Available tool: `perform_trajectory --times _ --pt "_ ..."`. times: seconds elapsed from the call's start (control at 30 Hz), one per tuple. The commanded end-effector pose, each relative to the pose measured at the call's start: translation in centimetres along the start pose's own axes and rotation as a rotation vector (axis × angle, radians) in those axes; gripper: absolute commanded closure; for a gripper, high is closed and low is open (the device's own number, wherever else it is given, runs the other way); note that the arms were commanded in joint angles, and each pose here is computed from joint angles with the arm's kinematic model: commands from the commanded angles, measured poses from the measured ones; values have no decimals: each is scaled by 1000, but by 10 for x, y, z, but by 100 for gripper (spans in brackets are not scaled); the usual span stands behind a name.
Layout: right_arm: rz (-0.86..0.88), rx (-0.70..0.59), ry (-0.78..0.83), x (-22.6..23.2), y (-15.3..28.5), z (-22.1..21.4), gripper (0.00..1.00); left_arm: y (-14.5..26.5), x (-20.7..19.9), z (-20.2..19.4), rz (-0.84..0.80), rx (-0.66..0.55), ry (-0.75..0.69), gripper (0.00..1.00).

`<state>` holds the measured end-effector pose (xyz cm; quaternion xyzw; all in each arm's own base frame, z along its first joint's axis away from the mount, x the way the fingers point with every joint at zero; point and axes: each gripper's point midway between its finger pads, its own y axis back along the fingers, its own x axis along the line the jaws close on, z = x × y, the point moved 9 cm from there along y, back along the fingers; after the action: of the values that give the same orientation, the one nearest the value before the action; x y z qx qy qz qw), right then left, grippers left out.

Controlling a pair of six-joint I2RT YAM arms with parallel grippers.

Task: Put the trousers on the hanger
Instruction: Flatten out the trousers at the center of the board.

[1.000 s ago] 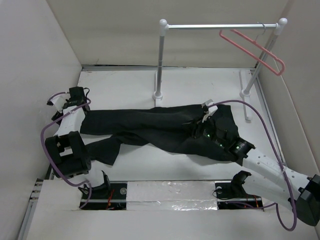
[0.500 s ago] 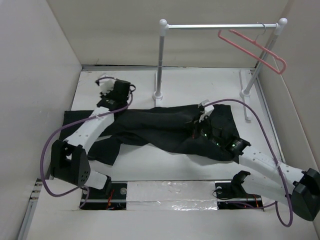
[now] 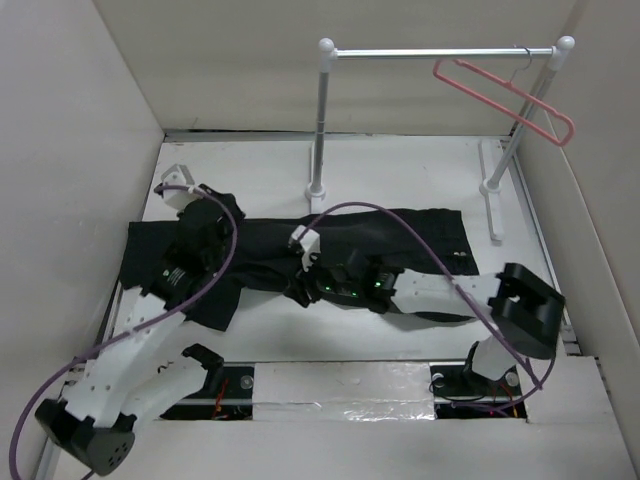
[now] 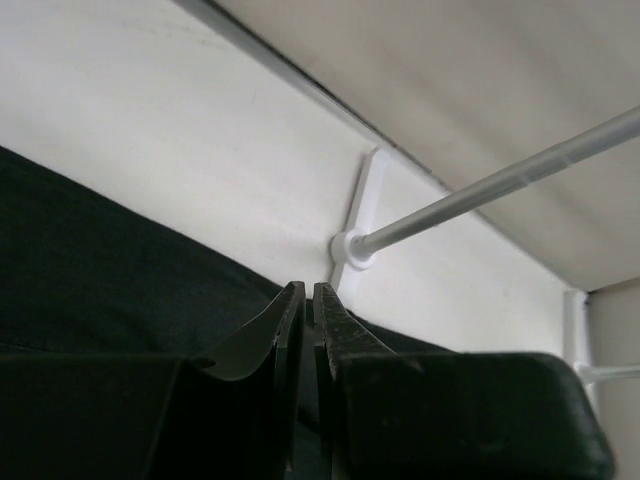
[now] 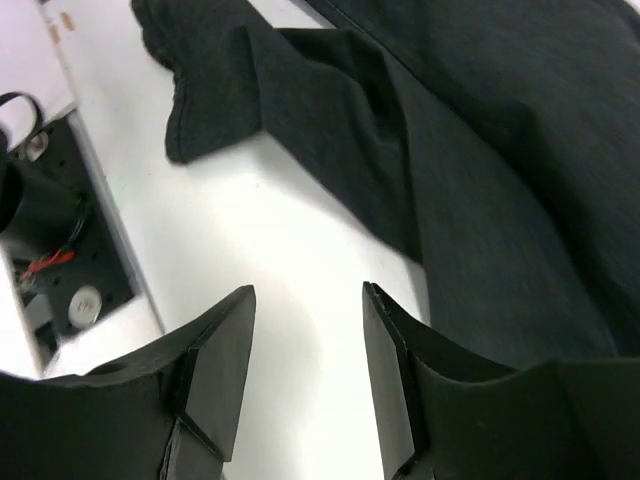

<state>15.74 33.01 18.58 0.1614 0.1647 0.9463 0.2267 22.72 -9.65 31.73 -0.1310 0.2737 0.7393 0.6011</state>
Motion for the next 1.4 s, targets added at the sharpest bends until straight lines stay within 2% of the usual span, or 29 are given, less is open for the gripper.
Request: perform_trajectory --times 0.0,0.1,0.23,0.43,0.47,0.57,0.6,0.67,0.7,0.77,0.93,0.97,1.1,1.13,1.17,1.3,1.37 --pt "50 -101 40 18 -43 30 46 14 20 -3 1 -17 -13 93" --pt "63 -105 73 20 -67 41 38 23 34 -6 27 -20 -7 92" --pt "165 -43 123 29 -108 47 36 32 42 -5 22 -36 46 91" --pt "213 24 121 35 -142 38 37 38 48 -7 -1 -62 82 90" --pt "211 28 122 35 -150 39 40 36 49 -9 7 -53 82 90" --pt "205 34 109 33 -152 31 60 34 50 -15 14 -36 82 90" --pt "208 26 107 33 -149 32 86 34 53 -19 19 -29 85 90" --pt "214 22 97 33 -144 29 100 34 54 -21 9 -36 100 89" --pt "215 56 88 30 -139 13 100 33 57 -24 10 -33 98 89" --pt "259 39 71 39 -126 8 100 34 59 -25 10 -37 101 89" --pt "342 141 66 69 -94 -42 100 34 59 -25 13 -39 99 89" --pt "360 150 75 82 -87 -46 100 33 59 -26 14 -34 95 89" --pt "366 182 53 86 -71 -59 100 31 59 -30 13 -21 92 88" --pt "364 176 48 86 -67 -58 99 31 59 -30 12 -23 92 87" --pt "358 187 42 84 -62 -63 94 30 59 -32 14 -18 87 87" --pt "361 119 71 87 -36 -35 42 26 64 -42 36 7 73 85" --pt "288 123 99 82 -24 -25 31 24 66 -46 38 12 73 83"
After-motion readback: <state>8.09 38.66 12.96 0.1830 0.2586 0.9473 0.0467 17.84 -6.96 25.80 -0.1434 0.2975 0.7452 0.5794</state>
